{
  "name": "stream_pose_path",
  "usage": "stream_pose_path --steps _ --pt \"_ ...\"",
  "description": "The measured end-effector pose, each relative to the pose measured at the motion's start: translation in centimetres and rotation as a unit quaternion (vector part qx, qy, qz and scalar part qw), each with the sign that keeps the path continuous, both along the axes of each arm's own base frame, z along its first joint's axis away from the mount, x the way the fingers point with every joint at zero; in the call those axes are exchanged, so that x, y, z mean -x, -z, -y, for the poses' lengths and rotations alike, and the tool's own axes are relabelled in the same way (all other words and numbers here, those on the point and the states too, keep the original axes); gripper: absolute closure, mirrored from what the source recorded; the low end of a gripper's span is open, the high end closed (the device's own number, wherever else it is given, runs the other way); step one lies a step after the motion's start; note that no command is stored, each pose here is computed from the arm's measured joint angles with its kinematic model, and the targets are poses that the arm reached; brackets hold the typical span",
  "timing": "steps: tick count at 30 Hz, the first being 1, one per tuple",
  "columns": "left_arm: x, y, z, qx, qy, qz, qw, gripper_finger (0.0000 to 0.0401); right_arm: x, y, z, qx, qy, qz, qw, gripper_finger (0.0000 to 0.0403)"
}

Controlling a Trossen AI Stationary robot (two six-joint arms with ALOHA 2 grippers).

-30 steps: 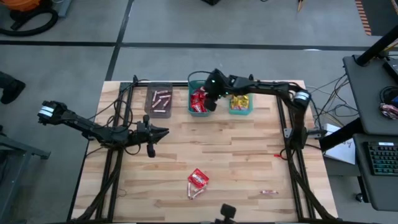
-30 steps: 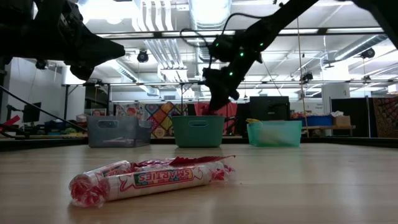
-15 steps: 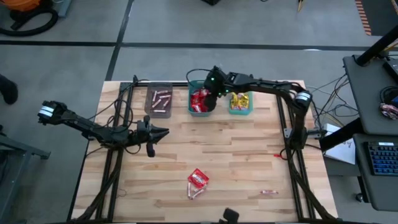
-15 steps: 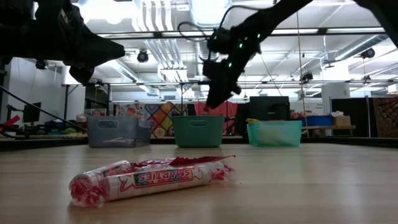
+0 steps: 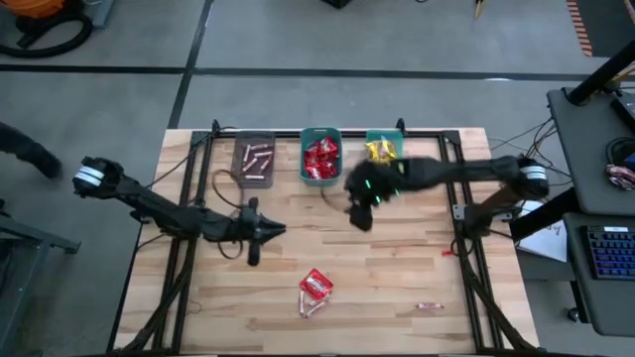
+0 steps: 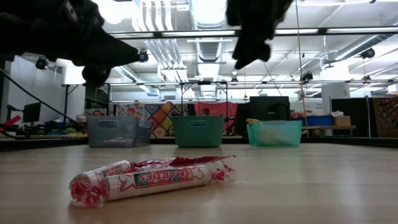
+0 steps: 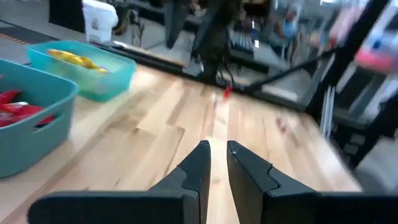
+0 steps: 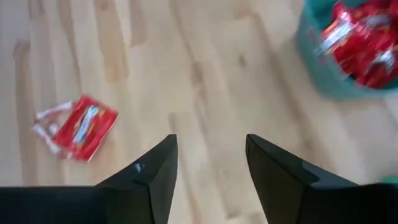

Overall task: Sort candy
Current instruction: Put the white candy on the black bin

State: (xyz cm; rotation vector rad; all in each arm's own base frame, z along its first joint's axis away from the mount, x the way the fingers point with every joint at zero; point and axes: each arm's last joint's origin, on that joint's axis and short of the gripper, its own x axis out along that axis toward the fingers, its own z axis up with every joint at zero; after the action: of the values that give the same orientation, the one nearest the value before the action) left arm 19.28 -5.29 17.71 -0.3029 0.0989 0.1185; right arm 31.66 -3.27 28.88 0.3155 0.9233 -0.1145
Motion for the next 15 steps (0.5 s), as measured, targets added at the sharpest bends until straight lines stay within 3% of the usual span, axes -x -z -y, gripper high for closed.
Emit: stream_pose_path --steps 4,9,15 --pt "-2.2 0.5 1.3 -0.048 0.024 -0.044 0.998 0.0362 1.5 0.8 -4.6 0.012 -0.002 -0.006 1.000 0.0225" --pt "-4.2 1.2 2.6 -0.062 0.086 -0.076 0.991 0.0334 3.1 2.3 -8.9 -0.009 -0.028 -0.025 0.999 0.0225" --pt "-5.0 2.9 6.3 -0.100 0.204 -0.168 0.959 0.0267 5.1 6.1 -13.8 0.016 -0.156 -0.028 0.987 0.0225"
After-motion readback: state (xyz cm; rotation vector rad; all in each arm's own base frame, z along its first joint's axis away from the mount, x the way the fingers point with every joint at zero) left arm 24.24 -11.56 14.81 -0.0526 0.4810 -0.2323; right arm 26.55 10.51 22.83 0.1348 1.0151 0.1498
